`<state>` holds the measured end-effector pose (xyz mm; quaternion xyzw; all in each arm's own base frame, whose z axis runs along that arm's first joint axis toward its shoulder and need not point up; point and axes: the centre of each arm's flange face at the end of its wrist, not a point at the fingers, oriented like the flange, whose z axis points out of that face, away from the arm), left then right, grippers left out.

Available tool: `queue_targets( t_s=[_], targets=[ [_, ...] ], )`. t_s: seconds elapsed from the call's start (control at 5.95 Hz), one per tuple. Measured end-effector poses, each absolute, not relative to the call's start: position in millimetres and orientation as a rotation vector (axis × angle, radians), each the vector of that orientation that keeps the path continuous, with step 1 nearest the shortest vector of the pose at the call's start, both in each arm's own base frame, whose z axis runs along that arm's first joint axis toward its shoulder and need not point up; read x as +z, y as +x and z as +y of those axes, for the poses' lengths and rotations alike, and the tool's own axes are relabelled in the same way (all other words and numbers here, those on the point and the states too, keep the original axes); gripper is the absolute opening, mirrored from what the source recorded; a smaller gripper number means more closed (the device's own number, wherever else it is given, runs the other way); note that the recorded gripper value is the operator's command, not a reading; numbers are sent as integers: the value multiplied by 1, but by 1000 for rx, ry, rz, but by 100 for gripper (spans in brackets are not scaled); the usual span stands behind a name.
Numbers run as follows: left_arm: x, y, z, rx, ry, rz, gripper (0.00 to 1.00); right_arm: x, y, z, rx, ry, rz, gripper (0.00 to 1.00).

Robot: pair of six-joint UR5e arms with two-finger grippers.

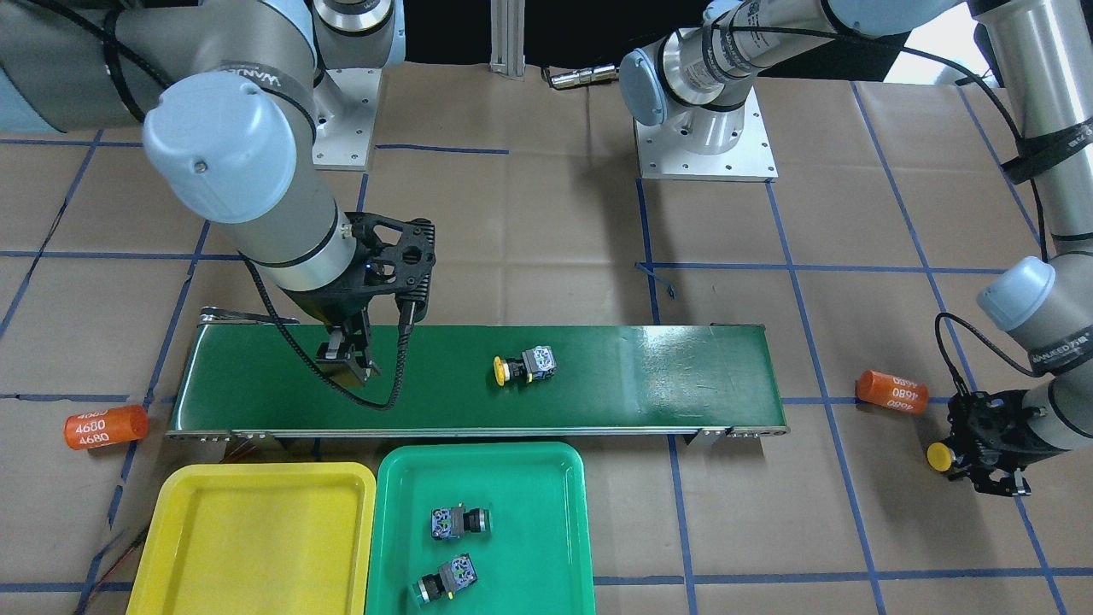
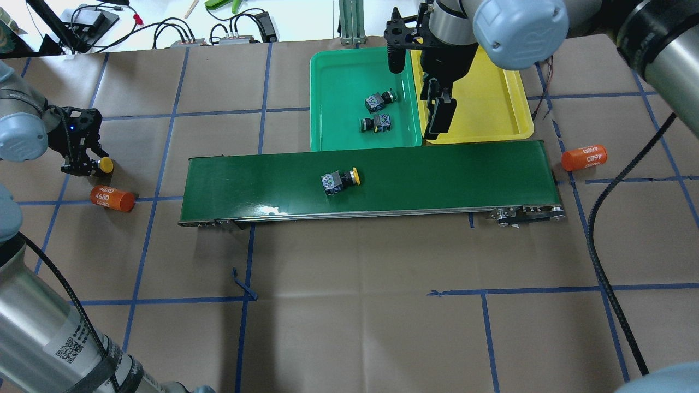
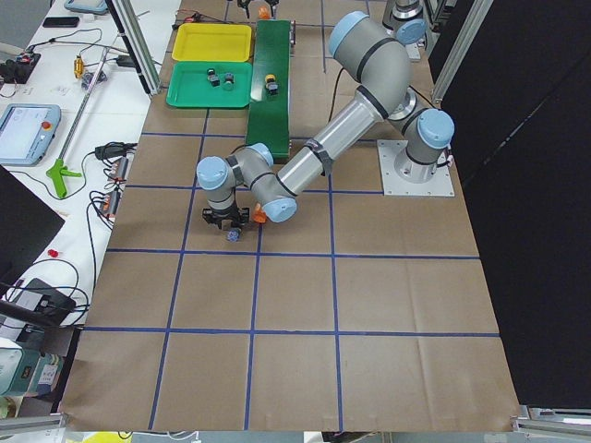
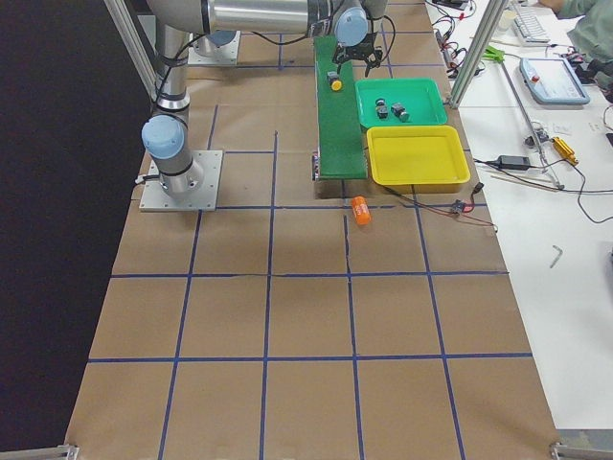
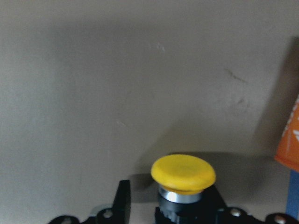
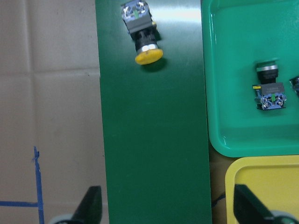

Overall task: Sort buttons by color to trays
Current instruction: 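Grasp the belt's yellow button with the right gripper while the left grasps another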

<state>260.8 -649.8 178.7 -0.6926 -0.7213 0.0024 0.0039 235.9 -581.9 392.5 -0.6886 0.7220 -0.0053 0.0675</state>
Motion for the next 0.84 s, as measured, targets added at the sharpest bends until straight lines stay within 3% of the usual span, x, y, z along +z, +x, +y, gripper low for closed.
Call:
queue_targets(
  t_s=[0.5, 0.84],
  targets=[
    [226, 217, -650, 29, -1986, -2419, 0, 305, 267, -554, -148, -2113, 2200, 100],
    [274, 107, -652, 17, -1860, -2519, 0, 273, 275, -539, -169, -2094, 2219, 100]
  ],
)
